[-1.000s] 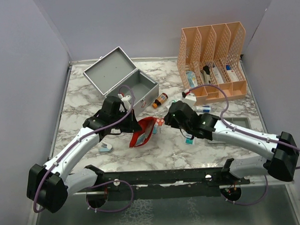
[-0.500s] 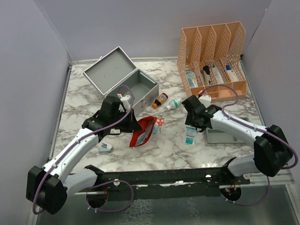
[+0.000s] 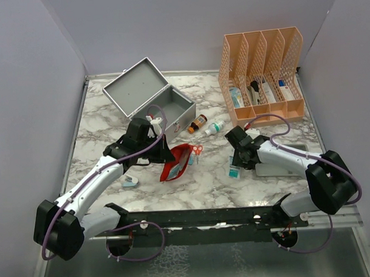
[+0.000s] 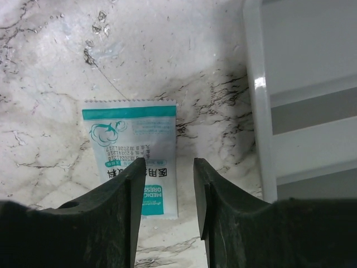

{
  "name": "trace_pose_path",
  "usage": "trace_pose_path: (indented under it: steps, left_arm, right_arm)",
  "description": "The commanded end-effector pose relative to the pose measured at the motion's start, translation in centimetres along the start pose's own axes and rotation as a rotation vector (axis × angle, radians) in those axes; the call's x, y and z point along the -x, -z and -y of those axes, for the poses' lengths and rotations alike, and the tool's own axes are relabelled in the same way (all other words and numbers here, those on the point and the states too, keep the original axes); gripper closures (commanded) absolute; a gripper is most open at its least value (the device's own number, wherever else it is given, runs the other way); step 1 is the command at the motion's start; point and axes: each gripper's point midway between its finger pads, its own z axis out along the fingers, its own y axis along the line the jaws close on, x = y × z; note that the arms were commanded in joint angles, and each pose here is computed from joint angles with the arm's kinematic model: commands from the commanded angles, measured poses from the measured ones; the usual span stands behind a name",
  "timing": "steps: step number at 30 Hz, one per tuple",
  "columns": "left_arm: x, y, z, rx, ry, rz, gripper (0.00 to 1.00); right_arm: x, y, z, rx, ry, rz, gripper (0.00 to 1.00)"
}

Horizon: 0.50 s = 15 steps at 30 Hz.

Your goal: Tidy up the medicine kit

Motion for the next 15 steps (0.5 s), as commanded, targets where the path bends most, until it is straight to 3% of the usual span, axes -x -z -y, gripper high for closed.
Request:
trace_pose_path:
  steps: [1, 15]
  left_arm:
    - [1.3, 0.3, 1.5, -0.048, -0.021, 0.024, 1.0]
    - [1.3, 0.0, 1.4, -0.043, -0.016, 0.014, 1.0]
  right_arm:
    - [-0.7, -0.8, -0.6, 0.032, 0.002, -0.03, 0.63]
    - [-2.8, -2.5, -0.9, 0.056, 0.004, -0.089, 0.99]
